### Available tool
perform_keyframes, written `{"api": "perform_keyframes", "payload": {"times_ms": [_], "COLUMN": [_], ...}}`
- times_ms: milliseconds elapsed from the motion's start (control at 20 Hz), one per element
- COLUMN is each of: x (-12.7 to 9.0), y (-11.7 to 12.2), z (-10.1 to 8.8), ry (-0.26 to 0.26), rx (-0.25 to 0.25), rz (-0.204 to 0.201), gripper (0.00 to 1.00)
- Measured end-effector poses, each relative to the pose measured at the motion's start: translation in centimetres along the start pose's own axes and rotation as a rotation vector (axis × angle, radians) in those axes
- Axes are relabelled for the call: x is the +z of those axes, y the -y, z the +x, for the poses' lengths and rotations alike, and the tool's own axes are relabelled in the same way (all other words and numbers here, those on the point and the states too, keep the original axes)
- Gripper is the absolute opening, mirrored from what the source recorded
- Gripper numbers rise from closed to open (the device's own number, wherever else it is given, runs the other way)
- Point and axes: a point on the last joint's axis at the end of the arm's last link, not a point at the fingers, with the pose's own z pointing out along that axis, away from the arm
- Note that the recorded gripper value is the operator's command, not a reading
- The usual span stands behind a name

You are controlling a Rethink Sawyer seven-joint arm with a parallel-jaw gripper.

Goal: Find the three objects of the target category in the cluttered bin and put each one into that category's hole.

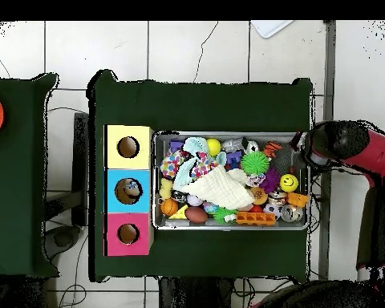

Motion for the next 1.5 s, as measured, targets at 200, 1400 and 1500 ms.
{"api": "perform_keyframes", "payload": {"times_ms": [200, 1400, 1500], "x": [-3.0, -8.1, -8.0], "y": [0.1, -5.5, -6.5], "z": [-1.1, 2.0, 2.3], "ry": [0.042, 0.012, 0.004], "rx": [-0.002, -0.049, -0.054], "rz": [0.013, 0.015, 0.007], "gripper": [1.0, 1.0, 1.0]}}
